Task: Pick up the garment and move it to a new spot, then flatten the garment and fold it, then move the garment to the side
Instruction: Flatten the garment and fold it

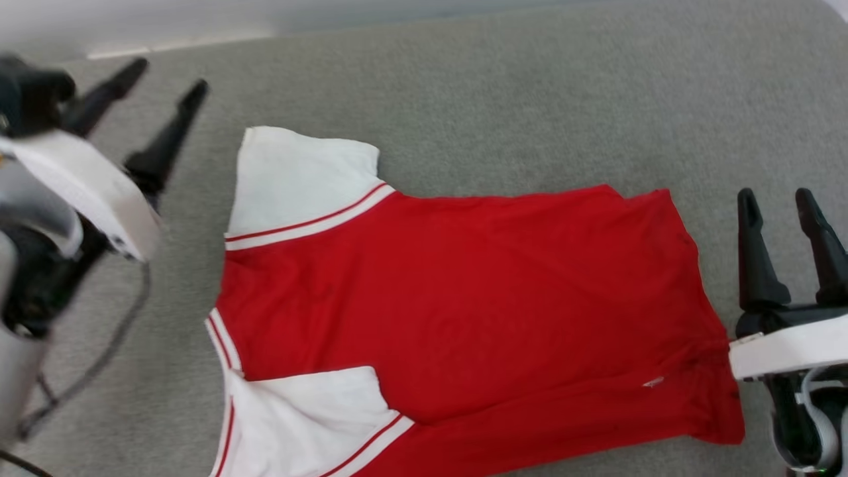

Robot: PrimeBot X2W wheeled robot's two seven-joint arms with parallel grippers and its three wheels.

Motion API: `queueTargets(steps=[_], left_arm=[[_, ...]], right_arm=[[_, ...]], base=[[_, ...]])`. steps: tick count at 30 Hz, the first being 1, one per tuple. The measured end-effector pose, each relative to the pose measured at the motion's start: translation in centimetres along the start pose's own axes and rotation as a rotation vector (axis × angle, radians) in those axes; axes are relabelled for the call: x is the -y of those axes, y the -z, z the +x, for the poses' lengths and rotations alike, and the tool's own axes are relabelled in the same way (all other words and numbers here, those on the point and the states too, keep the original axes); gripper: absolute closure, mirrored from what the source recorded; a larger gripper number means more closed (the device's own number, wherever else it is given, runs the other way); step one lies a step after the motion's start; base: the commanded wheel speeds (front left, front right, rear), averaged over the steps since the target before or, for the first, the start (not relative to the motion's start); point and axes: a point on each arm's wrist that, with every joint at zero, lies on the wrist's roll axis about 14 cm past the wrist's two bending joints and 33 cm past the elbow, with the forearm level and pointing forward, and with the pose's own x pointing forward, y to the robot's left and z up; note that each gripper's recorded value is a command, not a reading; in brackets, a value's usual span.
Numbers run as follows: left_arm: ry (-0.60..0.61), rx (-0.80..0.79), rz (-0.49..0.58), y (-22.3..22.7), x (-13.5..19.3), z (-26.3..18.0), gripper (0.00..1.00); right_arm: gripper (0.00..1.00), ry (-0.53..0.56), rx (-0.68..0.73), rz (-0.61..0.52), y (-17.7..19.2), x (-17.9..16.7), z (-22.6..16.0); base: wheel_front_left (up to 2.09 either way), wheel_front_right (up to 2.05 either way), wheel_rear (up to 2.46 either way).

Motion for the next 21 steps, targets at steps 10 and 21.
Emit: queueTargets(steps=[10,21], left_arm=[[0.112,-0.466,-0.077,7.7,-0.3,5.8,0.00],[0.125,-0.838,-0.093,15.9,-1.3,7.3,0.00]], right_arm=[[0.00,0.065,-0.048,0.017,3.2,1.9,0.3],[0.00,0.094,-0.110,0.010,5.9,2.8,0.9]], base=[[0.00,0.00,0.00],[0.00,0.00,0.00]])
